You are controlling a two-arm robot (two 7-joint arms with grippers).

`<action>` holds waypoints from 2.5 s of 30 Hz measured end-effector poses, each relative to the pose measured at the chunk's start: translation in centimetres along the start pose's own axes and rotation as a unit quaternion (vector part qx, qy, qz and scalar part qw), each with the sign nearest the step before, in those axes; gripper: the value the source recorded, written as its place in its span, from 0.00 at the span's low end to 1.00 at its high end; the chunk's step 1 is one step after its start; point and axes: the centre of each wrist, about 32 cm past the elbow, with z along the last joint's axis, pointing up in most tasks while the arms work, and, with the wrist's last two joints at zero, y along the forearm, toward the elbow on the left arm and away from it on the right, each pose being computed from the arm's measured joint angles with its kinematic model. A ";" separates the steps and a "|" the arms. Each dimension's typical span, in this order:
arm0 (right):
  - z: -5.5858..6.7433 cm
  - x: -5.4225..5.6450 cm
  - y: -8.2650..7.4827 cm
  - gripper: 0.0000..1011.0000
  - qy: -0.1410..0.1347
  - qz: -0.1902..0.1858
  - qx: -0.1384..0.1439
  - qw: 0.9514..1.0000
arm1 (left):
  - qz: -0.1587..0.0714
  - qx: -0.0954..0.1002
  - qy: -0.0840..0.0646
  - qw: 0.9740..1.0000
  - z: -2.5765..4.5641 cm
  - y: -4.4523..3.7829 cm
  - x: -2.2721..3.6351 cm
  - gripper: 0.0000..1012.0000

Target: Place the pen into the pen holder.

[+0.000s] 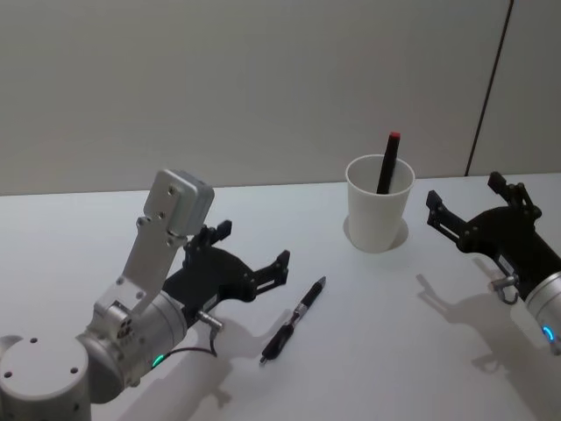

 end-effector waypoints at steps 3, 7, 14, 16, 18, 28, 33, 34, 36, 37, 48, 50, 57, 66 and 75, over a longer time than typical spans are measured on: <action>0.0 0.0 0.0 0.99 0.000 0.000 0.000 1.000 | -0.005 0.011 0.005 1.000 -0.07 0.22 -0.09 0.99; 0.0 0.0 0.0 0.99 0.000 0.000 0.000 1.000 | -0.014 0.034 0.014 0.999 -0.22 0.61 -0.27 0.99; 0.0 0.0 0.0 0.99 0.000 0.000 0.000 1.000 | -0.027 0.064 0.025 0.997 -0.40 1.02 -0.49 0.99; 0.0 0.0 0.0 0.99 0.000 0.000 0.000 1.000 | -0.031 0.073 0.028 0.997 -0.45 1.12 -0.56 0.99; 0.0 0.0 0.0 0.99 0.000 0.000 0.000 1.000 | -0.033 0.078 0.029 0.996 -0.48 1.19 -0.61 0.99; 0.0 0.0 0.0 0.99 0.000 0.000 0.000 1.000 | -0.041 0.106 0.033 0.993 -0.47 1.36 -0.84 0.99; 0.0 0.0 0.0 0.99 0.000 0.000 0.000 1.000 | -0.041 0.118 0.031 0.992 -0.39 1.24 -1.03 0.99; 0.0 0.0 0.0 0.99 0.000 0.000 0.000 1.000 | -0.040 0.119 0.031 0.992 -0.37 1.21 -1.07 0.99; 0.0 0.0 0.0 0.99 0.000 0.000 0.000 1.000 | -0.039 0.121 0.029 0.991 -0.32 1.14 -1.14 0.99; 0.0 0.0 0.0 0.99 0.000 0.000 0.000 1.000 | -0.038 0.123 0.028 0.991 -0.28 1.06 -1.20 0.99; 0.0 0.0 0.0 0.99 0.000 0.000 0.000 1.000 | -0.032 0.131 0.020 0.991 -0.09 0.25 -1.73 0.99; 0.0 0.0 0.0 0.99 0.000 0.000 0.000 1.000 | -0.032 0.132 0.018 0.991 -0.02 0.10 -1.84 0.99; 0.0 0.0 0.0 0.99 0.000 0.000 0.000 1.000 | -0.034 0.133 0.014 0.990 0.26 -0.24 -2.13 0.99; 0.0 0.0 0.0 0.99 0.000 0.000 0.000 1.000 | -0.039 0.131 0.006 0.991 0.66 -0.30 -2.52 0.99; 0.0 0.0 0.0 0.99 0.000 0.000 0.000 1.000 | -0.047 0.128 -0.003 0.991 0.87 -0.33 -2.81 0.99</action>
